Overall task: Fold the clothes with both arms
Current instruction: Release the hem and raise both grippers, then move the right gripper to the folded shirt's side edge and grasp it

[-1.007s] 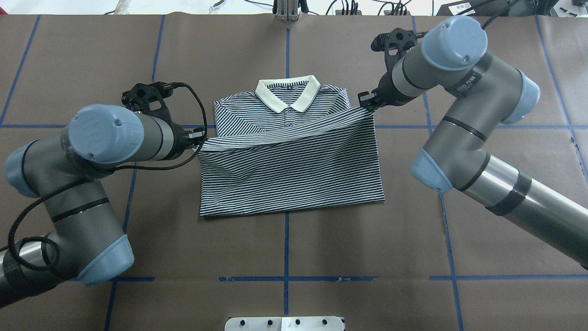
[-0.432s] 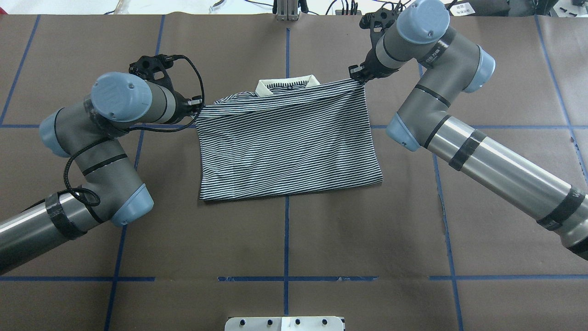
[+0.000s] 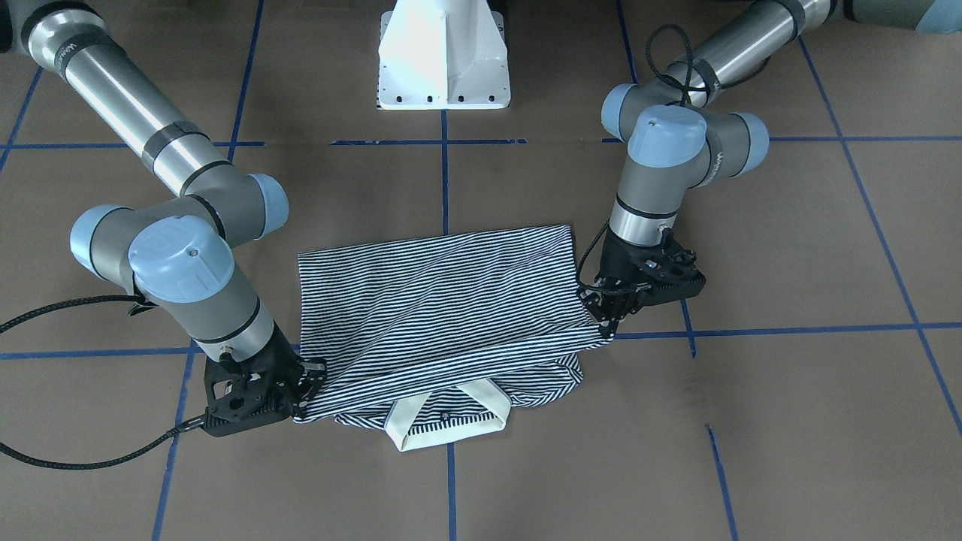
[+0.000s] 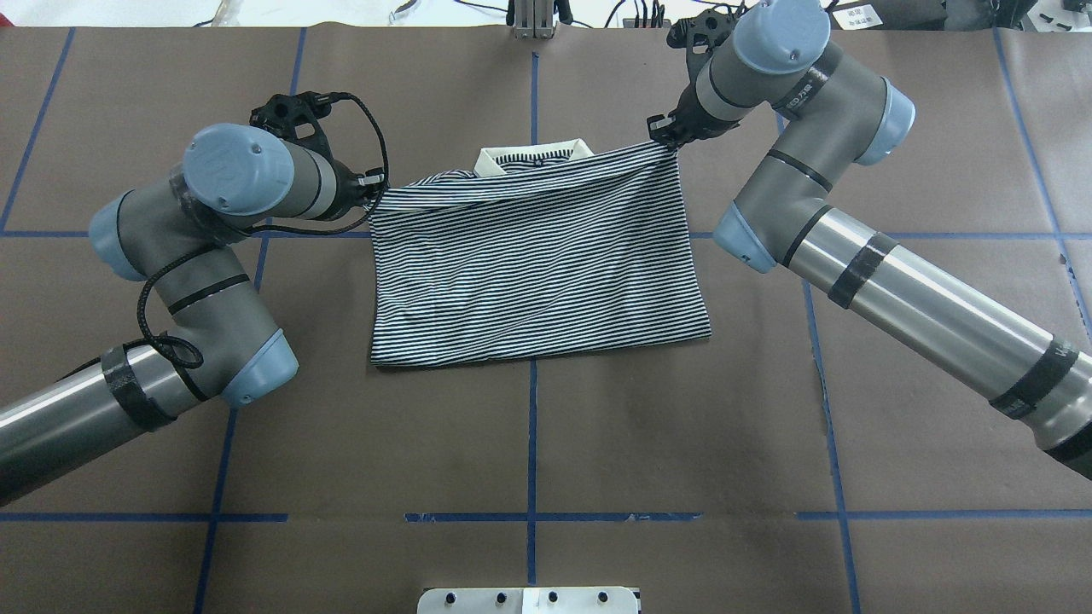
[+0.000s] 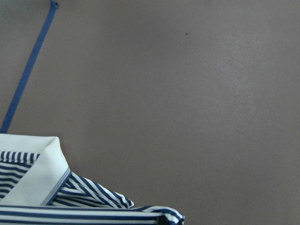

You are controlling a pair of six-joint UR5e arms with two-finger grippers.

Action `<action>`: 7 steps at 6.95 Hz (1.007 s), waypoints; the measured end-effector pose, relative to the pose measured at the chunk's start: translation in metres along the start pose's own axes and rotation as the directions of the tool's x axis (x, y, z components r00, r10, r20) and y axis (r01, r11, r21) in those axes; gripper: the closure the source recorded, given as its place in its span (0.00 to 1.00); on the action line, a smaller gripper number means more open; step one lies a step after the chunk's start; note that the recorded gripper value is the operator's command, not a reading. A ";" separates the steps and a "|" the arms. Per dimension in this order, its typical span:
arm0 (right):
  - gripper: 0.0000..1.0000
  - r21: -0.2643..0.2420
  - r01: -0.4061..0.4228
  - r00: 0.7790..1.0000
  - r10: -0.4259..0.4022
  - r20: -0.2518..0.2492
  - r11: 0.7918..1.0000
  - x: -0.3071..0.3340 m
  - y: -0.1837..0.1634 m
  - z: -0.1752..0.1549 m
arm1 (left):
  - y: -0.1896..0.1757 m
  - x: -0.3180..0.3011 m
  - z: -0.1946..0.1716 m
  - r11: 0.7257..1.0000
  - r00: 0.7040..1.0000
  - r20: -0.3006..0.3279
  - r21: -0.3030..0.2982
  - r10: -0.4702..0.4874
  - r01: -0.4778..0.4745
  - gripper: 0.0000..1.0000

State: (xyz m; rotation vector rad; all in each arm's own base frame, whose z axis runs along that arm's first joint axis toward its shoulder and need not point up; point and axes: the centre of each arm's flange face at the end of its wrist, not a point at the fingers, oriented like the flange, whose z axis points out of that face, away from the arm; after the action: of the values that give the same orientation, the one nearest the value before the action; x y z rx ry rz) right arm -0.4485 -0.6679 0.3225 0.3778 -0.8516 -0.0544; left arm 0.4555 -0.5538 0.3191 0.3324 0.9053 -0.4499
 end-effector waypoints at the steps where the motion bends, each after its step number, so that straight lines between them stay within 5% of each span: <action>1: 1.00 0.002 0.001 1.000 -0.001 0.005 1.000 -0.004 0.000 -0.001 | -0.001 0.004 0.002 1.000 1.000 0.000 0.000 -0.001 0.001 1.00; 2: 0.38 0.003 0.004 1.000 -0.004 0.010 1.000 -0.008 0.000 -0.002 | -0.002 0.006 0.003 1.000 1.000 -0.001 0.000 -0.002 0.002 0.57; 3: 0.00 0.003 0.007 1.000 -0.007 0.015 1.000 -0.011 0.002 -0.001 | -0.002 0.007 0.003 1.000 1.000 0.000 0.001 -0.001 0.001 0.01; 7: 0.00 -0.018 -0.006 0.998 0.008 0.070 1.000 -0.003 0.027 -0.012 | -0.036 0.022 -0.018 1.000 0.999 -0.038 -0.018 -0.023 0.022 0.00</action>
State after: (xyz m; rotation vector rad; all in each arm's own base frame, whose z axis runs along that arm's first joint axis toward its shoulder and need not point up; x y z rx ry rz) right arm -0.4448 -0.6389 0.3225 0.3580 -0.9210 -0.0691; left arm 0.4369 -0.5816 0.2876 0.3161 0.9502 -0.4572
